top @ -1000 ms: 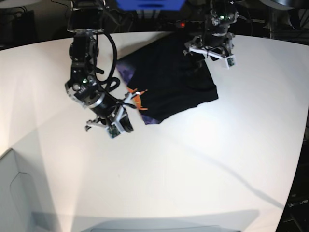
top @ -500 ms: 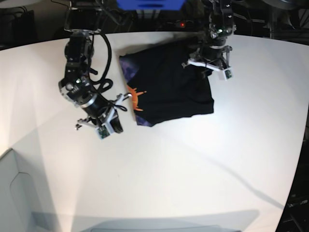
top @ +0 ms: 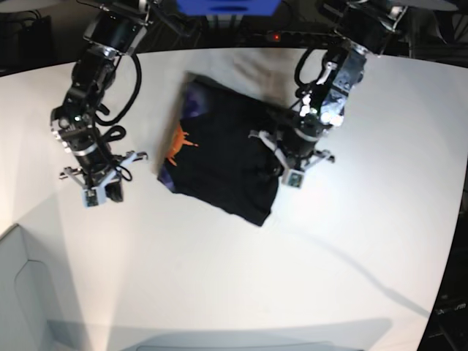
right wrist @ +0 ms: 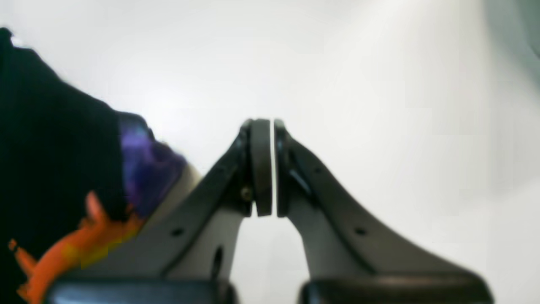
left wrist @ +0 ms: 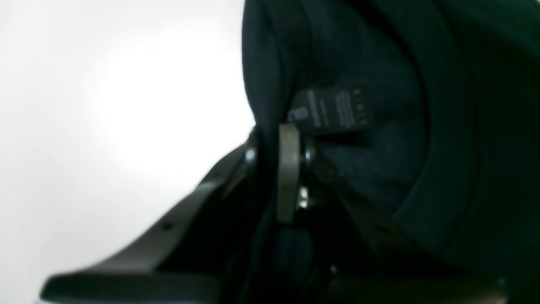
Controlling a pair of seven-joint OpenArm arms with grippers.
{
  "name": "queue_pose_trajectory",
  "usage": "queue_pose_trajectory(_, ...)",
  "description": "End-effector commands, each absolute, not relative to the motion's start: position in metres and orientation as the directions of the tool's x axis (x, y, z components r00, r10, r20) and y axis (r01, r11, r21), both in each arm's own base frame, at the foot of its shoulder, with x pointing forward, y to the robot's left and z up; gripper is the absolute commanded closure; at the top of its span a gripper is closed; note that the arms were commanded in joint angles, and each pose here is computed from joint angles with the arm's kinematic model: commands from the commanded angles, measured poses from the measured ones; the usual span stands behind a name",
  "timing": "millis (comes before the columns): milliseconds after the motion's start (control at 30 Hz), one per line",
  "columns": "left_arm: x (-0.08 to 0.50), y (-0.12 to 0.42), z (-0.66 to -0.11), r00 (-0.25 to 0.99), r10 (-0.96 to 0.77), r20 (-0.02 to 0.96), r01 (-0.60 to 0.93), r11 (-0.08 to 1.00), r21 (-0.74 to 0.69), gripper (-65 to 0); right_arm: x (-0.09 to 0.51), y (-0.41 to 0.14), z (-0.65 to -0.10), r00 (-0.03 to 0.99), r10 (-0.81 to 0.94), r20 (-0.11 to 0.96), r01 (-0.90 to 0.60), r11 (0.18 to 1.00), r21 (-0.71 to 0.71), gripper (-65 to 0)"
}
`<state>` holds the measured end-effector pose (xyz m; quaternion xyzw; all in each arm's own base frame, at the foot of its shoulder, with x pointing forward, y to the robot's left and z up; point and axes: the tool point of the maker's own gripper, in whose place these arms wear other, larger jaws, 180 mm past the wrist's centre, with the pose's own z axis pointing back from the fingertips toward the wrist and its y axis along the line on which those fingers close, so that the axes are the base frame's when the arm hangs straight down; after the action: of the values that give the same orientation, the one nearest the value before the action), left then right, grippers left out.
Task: Fold the T-shirt properly
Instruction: 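Push the folded shirt with the left gripper toward the right gripper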
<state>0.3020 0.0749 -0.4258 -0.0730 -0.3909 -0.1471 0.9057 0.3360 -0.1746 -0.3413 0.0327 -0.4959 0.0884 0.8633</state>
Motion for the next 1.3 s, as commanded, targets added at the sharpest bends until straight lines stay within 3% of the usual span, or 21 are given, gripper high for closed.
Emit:
queue_pose_trajectory(0, 0.295, 0.067, -0.438, 0.682, -0.287, 0.673, 0.386, 0.922, 0.001, 0.0, 0.345, -0.185, -0.318, 0.423, 0.110, 0.899, -0.158, 0.986, -0.047, 0.0)
queue_pose_trajectory(267, 0.338, -0.038, -0.414, 0.347, -0.663, 0.664, 0.743, 0.626, 0.236, 0.0, 0.326, -0.261, -0.288, 0.379, 0.065, 0.923, 0.070, 0.993, -0.099, 0.0)
queue_pose_trajectory(533, 0.317, -0.136, -0.401, 0.038, -0.781, 0.624, 0.902, 0.295, 0.314, 0.0, 0.287, -0.309, -0.297, 0.418, 0.012, 0.908, 0.221, 0.968, -0.114, 0.0)
queue_pose_trajectory(600, 0.311, -0.151, -0.398, 0.011, -0.780, 0.626, 0.917, 0.257, 0.304, 0.0, 0.277, -0.313, -0.304, 0.440, 0.006, 0.898, 0.232, 0.965, -0.120, 0.0)
queue_pose_trajectory(700, 0.316, -0.159, -0.399, -0.031, -0.799, 0.600, 0.910, 0.226, 0.348, 0.0, 0.269, -0.313, -0.309, 0.459, 0.005, 0.889, 0.232, 0.965, -0.125, 0.0)
queue_pose_trajectory(767, 0.323, -0.162, -0.399, -0.083, -0.818, 0.570, 0.889, 0.198, 0.413, -3.3, 0.266, -0.313, -0.312, 0.468, 0.005, 0.884, 0.231, 0.965, -0.127, 0.0)
queue_pose_trajectory(967, 0.336, -0.160, -0.391, -0.192, -0.839, 0.510, 0.826, 0.142, 0.545, -27.7, 0.265, -0.307, -0.316, 0.469, -0.013, 0.883, 0.232, 0.967, -0.109, 0.0)
queue_pose_trajectory(1133, 0.349, -0.172, -0.346, -0.223, -0.781, 0.584, 0.785, 0.212, 0.583, -28.4, 0.267, -0.306, -0.307, 0.455, 0.006, 0.891, 0.229, 0.966, -0.124, 0.0)
queue_pose_trajectory(1267, 0.361, -0.158, -0.292, -0.194, -0.744, 0.639, 0.723, 0.332, 0.606, -28.4, 0.267, -0.307, -0.298, 0.440, 0.025, 0.898, 0.232, 0.963, -0.141, 0.0)
